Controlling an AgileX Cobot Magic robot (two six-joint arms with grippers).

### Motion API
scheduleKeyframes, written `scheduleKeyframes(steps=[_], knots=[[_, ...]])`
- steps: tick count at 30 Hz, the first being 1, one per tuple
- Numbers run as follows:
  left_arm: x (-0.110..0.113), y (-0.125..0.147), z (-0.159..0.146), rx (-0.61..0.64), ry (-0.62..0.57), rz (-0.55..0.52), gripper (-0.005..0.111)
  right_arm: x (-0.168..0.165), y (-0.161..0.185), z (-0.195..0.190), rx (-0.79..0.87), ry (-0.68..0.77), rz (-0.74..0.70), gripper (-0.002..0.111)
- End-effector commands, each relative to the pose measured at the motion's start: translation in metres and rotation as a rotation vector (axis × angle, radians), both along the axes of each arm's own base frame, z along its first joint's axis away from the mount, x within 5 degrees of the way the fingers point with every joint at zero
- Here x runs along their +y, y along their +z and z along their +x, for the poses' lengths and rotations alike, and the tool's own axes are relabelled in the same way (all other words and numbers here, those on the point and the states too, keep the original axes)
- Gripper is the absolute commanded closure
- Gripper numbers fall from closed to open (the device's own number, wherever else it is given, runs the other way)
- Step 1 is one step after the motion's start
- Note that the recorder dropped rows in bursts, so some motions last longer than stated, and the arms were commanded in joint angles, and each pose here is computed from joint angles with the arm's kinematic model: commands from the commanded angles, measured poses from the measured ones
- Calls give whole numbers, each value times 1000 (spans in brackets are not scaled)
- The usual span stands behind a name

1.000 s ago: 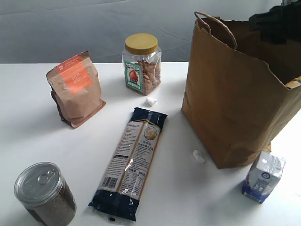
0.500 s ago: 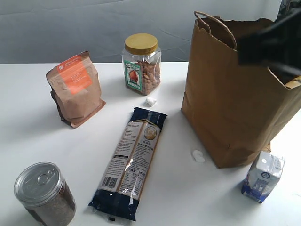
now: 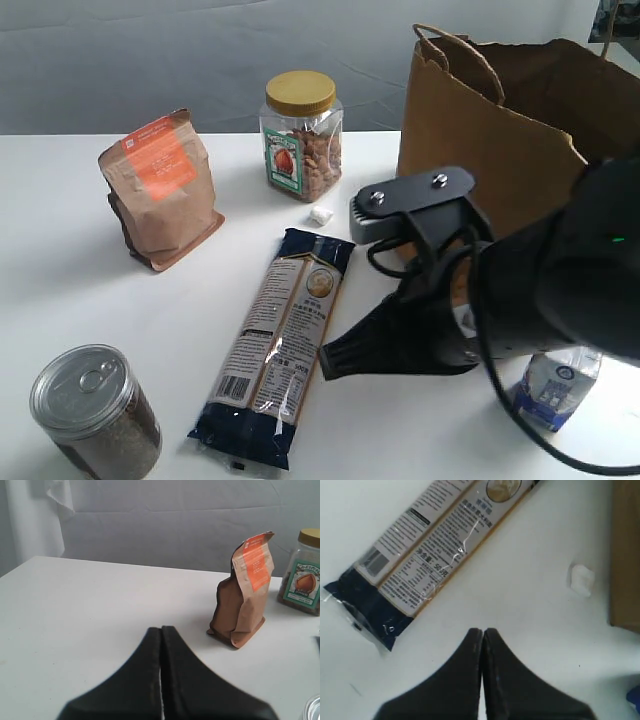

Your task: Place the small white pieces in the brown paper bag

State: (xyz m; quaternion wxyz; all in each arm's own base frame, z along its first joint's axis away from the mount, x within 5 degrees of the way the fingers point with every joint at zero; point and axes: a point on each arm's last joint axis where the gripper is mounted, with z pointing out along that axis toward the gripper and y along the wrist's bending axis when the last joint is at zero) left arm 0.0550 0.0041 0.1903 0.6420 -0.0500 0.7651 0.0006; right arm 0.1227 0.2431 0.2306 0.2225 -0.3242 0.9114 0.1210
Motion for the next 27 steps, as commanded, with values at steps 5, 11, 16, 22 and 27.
scheduleKeyframes(steps=[5,11,16,22,27], knots=[[-1,-1,0,-3,-7,-11,107,13,-68,27,90,-75,-126,94],[-1,-1,0,-3,-7,-11,107,12,-83,39,108,-113,-141,74],[-1,-1,0,-3,-7,-11,107,7,-83,50,105,-150,-126,71],[-1,-1,0,-3,-7,-11,107,-6,-82,71,79,-199,-112,71],[-1,-1,0,-3,-7,-11,107,-11,-82,84,52,-214,-79,71]])
